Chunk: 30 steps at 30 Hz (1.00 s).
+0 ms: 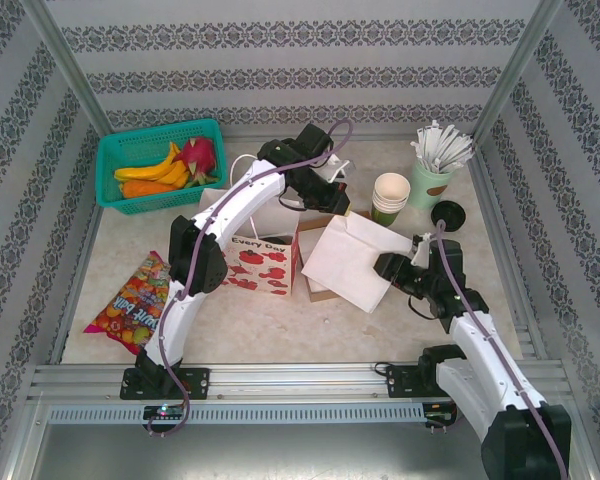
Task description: Pack the takeout coffee
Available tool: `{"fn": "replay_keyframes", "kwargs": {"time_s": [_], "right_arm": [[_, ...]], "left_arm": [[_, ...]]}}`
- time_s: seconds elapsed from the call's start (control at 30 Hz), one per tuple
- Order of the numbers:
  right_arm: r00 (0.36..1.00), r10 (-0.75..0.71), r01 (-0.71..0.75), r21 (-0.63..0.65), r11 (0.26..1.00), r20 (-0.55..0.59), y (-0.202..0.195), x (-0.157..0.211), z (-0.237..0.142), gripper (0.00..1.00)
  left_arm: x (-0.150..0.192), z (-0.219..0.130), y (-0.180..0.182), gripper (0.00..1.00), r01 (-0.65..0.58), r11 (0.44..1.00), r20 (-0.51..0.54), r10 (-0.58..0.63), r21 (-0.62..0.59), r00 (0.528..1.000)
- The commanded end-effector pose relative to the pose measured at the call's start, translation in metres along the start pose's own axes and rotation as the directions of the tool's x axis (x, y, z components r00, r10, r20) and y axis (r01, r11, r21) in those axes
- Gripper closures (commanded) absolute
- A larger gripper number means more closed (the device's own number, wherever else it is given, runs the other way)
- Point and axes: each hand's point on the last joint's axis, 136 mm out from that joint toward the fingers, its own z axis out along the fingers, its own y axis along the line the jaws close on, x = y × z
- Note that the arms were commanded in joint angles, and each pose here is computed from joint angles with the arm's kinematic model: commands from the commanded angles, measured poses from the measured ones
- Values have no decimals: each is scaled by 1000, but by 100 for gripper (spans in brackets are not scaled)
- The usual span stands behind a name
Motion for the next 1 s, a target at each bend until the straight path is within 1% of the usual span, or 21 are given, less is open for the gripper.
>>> {"fn": "replay_keyframes", "kwargs": {"time_s": [0.0, 0.07, 0.1, 0.13, 0.17, 0.23, 0.3, 0.33, 0.4, 0.43, 0.47, 0.57, 0.63, 0.73, 0.8, 0.87, 0.9, 0.93, 0.97], "right_arm": [[996, -87, 87, -105, 991, 4, 20, -4, 0, 65], [994, -105, 105, -100, 989, 2, 23, -3, -5, 78], [994, -110, 111, -93, 989, 20, 25, -5, -10, 84], [993, -109, 113, -93, 989, 42, 28, -8, -15, 89], [992, -106, 113, -106, 988, 65, 35, -12, -21, 94], [989, -120, 131, -138, 982, 87, 51, -16, -35, 100], [988, -137, 147, -169, 975, 73, 70, -17, -48, 100], [987, -147, 157, -187, 970, 63, 80, -18, -55, 100], [983, -177, 183, -219, 958, 48, 100, -21, -65, 100], [979, -199, 204, -237, 950, 42, 112, -23, -70, 100], [973, -226, 228, -253, 940, 39, 122, -24, -74, 100], [939, -343, 337, -304, 891, 34, 157, -26, -85, 100], [904, -427, 407, -340, 848, 16, 178, -22, -89, 100], [846, -534, 492, -388, 779, 2, 205, -18, -93, 100], [810, -586, 530, -440, 725, 9, 225, -16, -95, 100], [774, -632, 567, -487, 664, 41, 245, -16, -99, 100], [756, -651, 587, -501, 636, 60, 254, -17, -100, 100], [737, -671, 610, -511, 606, 84, 264, -18, -100, 100], [720, -686, 628, -518, 580, 104, 272, -20, -100, 100]], "left_arm": [[-6, 0, -1, 96, -43, 999, 17, 43, -12, 999], [-7, -2, 1, 93, -45, 999, 21, 45, -29, 999], [-9, -6, -1, 87, -55, 998, 28, 56, -36, 998], [-11, -11, -5, 81, -70, 997, 36, 71, -40, 997], [-14, -21, -12, 71, -92, 995, 53, 94, -41, 994], [-21, -44, -33, 53, -147, 989, 103, 150, -31, 983], [-26, -75, -60, 33, -224, 974, 174, 224, -24, 959], [-26, -88, -72, 24, -264, 964, 203, 263, -23, 943], [-22, -113, -94, 13, -352, 936, 253, 347, -25, 903], [-17, -122, -101, 5, -398, 917, 268, 391, -32, 880], [-12, -130, -108, 0, -437, 898, 280, 430, -40, 858], [10, -142, -119, 0, -588, 805, 282, 583, -77, 762], [26, -147, -123, 0, -676, 731, 286, 670, -95, 685], [36, -152, -120, 0, -753, 635, 294, 763, -172, 576], [40, -157, -120, 0, -786, 579, 292, 807, -217, 514], [46, -161, -125, 0, -817, 536, 291, 833, -213, 470], [51, -162, -131, 0, -837, 514, 296, 842, -186, 451], [56, -163, -137, 0, -853, 498, 309, 845, -156, 437], [60, -162, -141, 0, -862, 492, 322, 842, -125, 434]]}}
